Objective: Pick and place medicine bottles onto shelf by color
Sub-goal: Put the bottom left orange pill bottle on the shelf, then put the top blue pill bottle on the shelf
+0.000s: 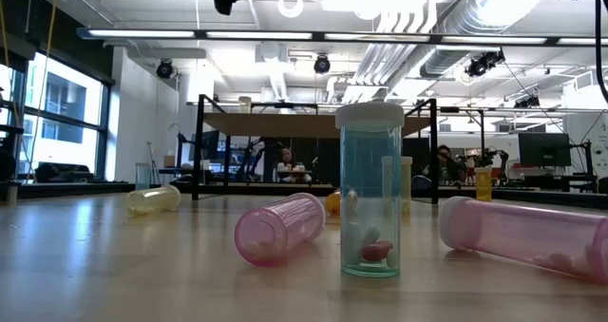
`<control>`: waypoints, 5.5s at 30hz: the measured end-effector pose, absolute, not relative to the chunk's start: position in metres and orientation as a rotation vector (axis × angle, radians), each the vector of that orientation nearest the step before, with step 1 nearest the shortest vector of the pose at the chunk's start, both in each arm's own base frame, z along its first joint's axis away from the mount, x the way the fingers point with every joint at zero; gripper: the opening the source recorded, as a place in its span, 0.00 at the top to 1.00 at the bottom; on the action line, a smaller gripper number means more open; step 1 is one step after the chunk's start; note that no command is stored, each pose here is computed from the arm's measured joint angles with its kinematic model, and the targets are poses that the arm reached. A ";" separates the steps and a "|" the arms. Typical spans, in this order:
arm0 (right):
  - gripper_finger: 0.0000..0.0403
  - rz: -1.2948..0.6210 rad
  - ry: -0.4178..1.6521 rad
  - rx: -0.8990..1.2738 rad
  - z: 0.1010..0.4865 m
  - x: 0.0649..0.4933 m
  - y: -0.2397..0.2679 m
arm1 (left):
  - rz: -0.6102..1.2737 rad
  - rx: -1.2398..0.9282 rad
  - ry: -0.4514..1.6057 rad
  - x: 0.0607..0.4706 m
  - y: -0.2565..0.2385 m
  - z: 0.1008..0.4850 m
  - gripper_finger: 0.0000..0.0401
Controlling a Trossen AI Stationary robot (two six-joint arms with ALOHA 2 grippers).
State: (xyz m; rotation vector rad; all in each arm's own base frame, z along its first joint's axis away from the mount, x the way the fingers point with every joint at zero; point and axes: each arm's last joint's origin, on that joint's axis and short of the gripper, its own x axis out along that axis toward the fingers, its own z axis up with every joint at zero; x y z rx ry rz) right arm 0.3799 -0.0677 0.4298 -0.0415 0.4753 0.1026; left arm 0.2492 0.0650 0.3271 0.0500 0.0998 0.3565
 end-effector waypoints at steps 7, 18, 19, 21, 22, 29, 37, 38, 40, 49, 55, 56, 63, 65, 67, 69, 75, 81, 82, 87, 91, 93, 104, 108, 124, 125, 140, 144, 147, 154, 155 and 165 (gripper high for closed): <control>0.73 0.098 0.478 -0.017 0.430 0.380 -0.068 | 0.358 0.050 0.102 0.249 0.065 0.327 0.73; 0.73 -0.020 0.488 -0.040 0.438 0.368 -0.070 | 0.390 -0.079 0.079 0.249 0.066 0.327 0.51; 0.73 -0.036 0.481 -0.044 0.441 0.365 -0.071 | 0.397 -0.082 0.078 0.249 0.066 0.327 0.50; 0.73 -0.083 0.480 -0.054 0.446 0.359 -0.073 | 0.415 -0.086 0.075 0.248 0.067 0.327 0.48; 0.73 -0.105 0.477 -0.059 0.449 0.354 -0.074 | 0.421 -0.086 0.073 0.247 0.067 0.328 0.47; 0.73 -0.239 0.443 -0.082 0.475 0.316 -0.083 | 0.464 -0.089 0.062 0.244 0.077 0.329 0.47; 0.73 -0.414 0.396 -0.159 0.499 0.277 -0.101 | 0.507 -0.090 0.061 0.240 0.087 0.329 0.47; 0.73 -0.425 0.400 -0.160 0.499 0.275 -0.104 | 0.511 -0.090 0.061 0.240 0.088 0.329 0.47; 0.73 -0.426 0.423 -0.148 0.494 0.273 -0.113 | 0.519 -0.089 0.061 0.239 0.090 0.329 0.47; 0.73 -0.440 0.507 -0.027 0.415 0.292 -0.157 | 0.554 -0.092 0.060 0.236 0.098 0.329 0.47; 0.73 -0.443 0.490 0.024 0.377 0.299 -0.168 | 0.572 -0.092 0.059 0.234 0.103 0.329 0.47; 0.73 -0.444 0.488 0.025 0.371 0.300 -0.169 | 0.574 -0.092 0.059 0.234 0.103 0.329 0.47; 0.73 -0.464 0.471 0.019 0.341 0.302 -0.175 | 0.595 -0.093 0.059 0.232 0.108 0.329 0.47; 0.73 -0.469 0.487 0.025 0.332 0.302 -0.177 | 0.598 -0.093 0.059 0.231 0.109 0.329 0.47; 0.73 -0.474 0.511 0.022 0.324 0.301 -0.180 | 0.599 -0.093 0.059 0.231 0.109 0.329 0.47; 0.73 -0.476 0.528 0.010 0.318 0.301 -0.184 | 0.599 -0.092 0.059 0.231 0.109 0.328 0.47; 0.73 -0.483 0.571 -0.001 0.302 0.307 -0.194 | 0.599 -0.092 0.063 0.231 0.109 0.328 0.47; 0.73 -0.481 0.600 -0.006 0.290 0.314 -0.198 | 0.599 -0.092 0.063 0.231 0.109 0.328 0.47; 0.73 -0.481 0.604 -0.004 0.289 0.314 -0.199 | 0.599 -0.092 0.063 0.231 0.109 0.328 0.47; 0.73 -0.518 0.623 0.011 0.284 0.315 -0.201 | 0.598 -0.086 0.066 0.231 0.109 0.328 0.47; 0.73 -0.524 0.628 0.022 0.284 0.314 -0.202 | 0.598 -0.068 0.071 0.231 0.109 0.328 0.47; 0.73 -0.528 0.624 0.033 0.284 0.314 -0.202 | 0.598 -0.071 0.070 0.231 0.109 0.328 0.47; 0.73 -0.541 0.624 0.065 0.274 0.319 -0.206 | 0.598 -0.085 0.073 0.231 0.109 0.327 0.47; 0.73 -0.566 0.627 0.057 0.275 0.319 -0.206 | 0.598 -0.085 0.074 0.231 0.109 0.327 0.47; 0.73 -0.568 0.633 0.062 0.275 0.318 -0.206 | 0.601 -0.087 0.089 0.231 0.109 0.326 0.47; 0.73 -0.569 0.632 0.064 0.275 0.318 -0.206 | 0.601 -0.087 0.089 0.231 0.109 0.326 0.47; 0.63 -0.578 0.611 0.084 0.277 0.318 -0.206 | 0.603 -0.086 0.089 0.231 0.109 0.326 0.47; 0.63 -0.579 0.602 0.081 0.284 0.319 -0.207 | 0.603 -0.087 0.089 0.231 0.109 0.326 0.47; 0.63 -0.579 0.592 0.078 0.289 0.320 -0.207 | 0.603 -0.087 0.091 0.231 0.109 0.326 0.47; 0.63 -0.573 0.611 0.068 0.298 0.319 -0.207 | 0.604 -0.090 0.113 0.231 0.109 0.323 0.47; 0.63 -0.572 0.608 0.062 0.301 0.320 -0.207 | 0.603 -0.090 0.114 0.231 0.109 0.323 0.47; 0.63 -0.561 0.602 0.014 0.324 0.321 -0.208 | 0.628 -0.093 0.160 0.230 0.109 0.319 0.47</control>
